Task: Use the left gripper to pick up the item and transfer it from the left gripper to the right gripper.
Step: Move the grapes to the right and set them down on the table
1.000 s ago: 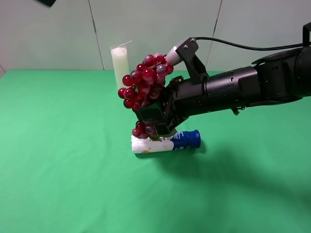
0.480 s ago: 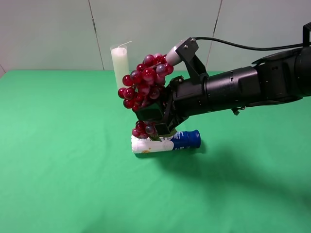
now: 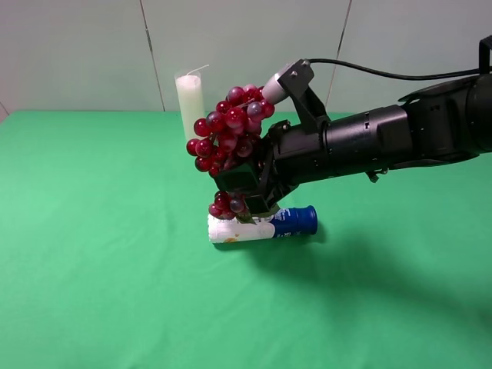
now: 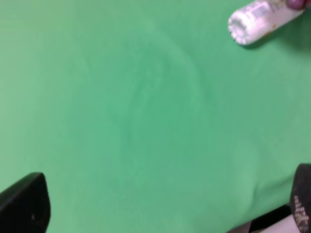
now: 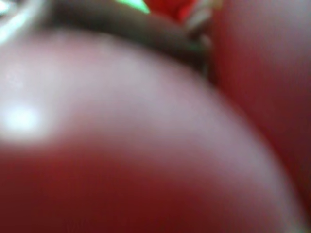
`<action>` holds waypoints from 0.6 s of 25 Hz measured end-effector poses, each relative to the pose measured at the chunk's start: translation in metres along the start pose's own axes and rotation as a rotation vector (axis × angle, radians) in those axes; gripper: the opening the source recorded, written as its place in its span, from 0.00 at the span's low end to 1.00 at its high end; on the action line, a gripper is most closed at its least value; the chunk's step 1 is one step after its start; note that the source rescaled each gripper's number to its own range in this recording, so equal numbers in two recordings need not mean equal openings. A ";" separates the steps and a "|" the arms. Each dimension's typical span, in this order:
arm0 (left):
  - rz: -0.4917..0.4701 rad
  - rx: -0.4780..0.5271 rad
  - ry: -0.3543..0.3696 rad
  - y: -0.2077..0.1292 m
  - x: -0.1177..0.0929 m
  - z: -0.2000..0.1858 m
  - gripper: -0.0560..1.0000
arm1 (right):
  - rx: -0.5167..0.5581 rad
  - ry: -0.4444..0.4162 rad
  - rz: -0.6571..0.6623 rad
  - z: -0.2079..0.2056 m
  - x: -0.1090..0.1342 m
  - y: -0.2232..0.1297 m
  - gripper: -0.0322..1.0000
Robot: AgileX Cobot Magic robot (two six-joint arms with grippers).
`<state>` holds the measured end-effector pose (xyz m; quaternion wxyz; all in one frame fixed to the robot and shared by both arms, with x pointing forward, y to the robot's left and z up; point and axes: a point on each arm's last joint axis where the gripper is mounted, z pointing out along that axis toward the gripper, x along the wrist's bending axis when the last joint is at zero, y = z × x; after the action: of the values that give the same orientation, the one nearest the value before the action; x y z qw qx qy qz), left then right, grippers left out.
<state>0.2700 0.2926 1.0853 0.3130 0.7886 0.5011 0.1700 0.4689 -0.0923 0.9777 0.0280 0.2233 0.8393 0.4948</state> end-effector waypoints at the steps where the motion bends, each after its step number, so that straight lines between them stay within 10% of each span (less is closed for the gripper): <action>1: -0.002 -0.015 -0.006 -0.008 0.001 0.003 1.00 | 0.000 0.000 0.006 0.000 0.000 0.000 0.05; 15: 0.039 -0.162 -0.109 -0.058 0.006 0.013 1.00 | 0.002 -0.005 0.033 0.000 0.000 0.000 0.05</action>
<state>0.2405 0.3113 1.0369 0.3993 0.7784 0.4527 0.1726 0.4693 -0.0926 0.9774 0.0220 0.2383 0.8360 0.4937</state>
